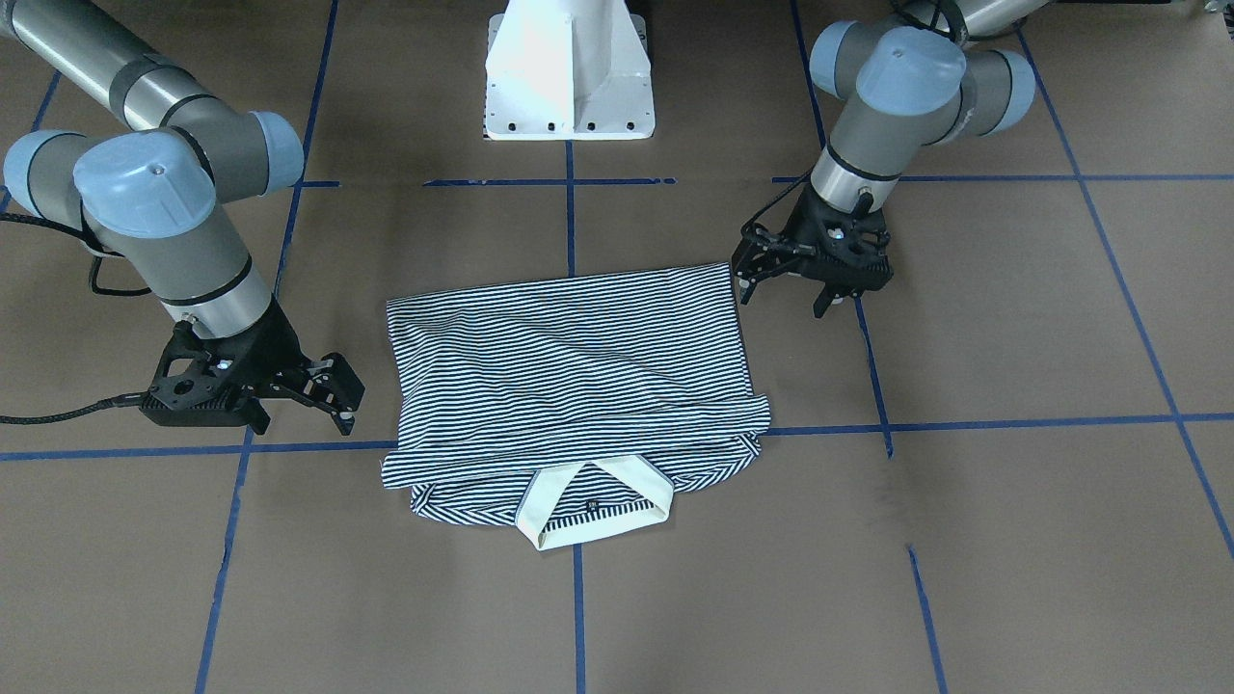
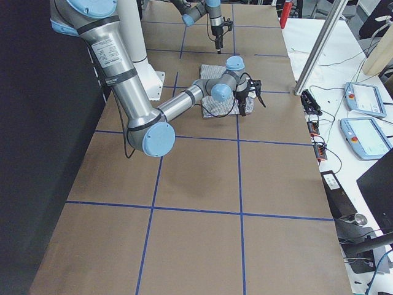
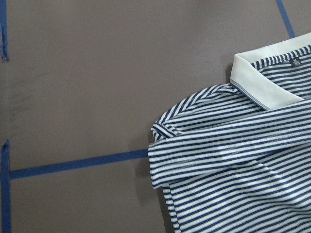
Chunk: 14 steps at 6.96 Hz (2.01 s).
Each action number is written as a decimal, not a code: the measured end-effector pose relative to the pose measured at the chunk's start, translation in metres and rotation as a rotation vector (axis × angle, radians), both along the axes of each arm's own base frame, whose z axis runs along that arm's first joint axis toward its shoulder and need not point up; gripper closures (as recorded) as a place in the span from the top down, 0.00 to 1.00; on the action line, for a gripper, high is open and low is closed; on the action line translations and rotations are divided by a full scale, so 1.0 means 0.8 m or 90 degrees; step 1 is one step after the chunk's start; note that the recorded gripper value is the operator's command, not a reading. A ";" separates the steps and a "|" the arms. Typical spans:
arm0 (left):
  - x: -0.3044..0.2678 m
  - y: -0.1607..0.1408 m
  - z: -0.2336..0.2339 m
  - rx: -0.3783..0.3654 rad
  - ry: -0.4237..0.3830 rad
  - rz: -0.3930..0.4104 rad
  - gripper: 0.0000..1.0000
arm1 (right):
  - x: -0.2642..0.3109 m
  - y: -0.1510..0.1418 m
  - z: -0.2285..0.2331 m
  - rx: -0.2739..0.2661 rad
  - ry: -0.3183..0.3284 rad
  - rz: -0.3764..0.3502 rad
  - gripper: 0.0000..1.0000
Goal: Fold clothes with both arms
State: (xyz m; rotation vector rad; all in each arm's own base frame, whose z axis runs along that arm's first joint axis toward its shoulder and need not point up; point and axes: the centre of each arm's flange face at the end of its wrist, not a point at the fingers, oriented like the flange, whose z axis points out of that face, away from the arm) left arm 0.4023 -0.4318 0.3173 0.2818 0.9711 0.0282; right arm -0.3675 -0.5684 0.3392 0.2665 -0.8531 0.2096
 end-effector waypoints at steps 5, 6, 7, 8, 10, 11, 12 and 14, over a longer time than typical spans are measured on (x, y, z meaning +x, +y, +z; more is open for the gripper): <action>0.090 0.082 0.033 -0.122 0.053 -0.057 0.55 | 0.004 0.003 0.004 -0.002 0.001 0.003 1.00; 0.101 0.079 0.034 -0.123 0.051 -0.060 0.54 | 0.004 0.003 0.004 -0.002 0.001 0.004 1.00; 0.107 0.079 0.036 -0.124 0.049 -0.060 0.53 | 0.004 0.003 0.005 -0.003 0.002 0.004 1.00; 0.112 0.080 0.039 -0.125 0.044 -0.057 0.48 | 0.004 0.003 0.005 -0.004 0.002 0.004 1.00; 0.118 0.085 0.042 -0.127 0.041 -0.053 0.00 | 0.004 0.002 0.004 -0.005 0.002 0.005 1.00; 0.118 0.086 0.042 -0.127 0.041 -0.052 0.00 | 0.004 0.002 0.003 -0.004 0.001 0.006 1.00; 0.118 0.087 0.041 -0.126 0.042 -0.052 0.00 | 0.005 0.002 0.003 -0.004 0.001 0.006 1.00; 0.107 0.083 0.040 -0.116 0.042 -0.054 0.00 | 0.004 0.003 0.003 -0.004 0.001 0.006 1.00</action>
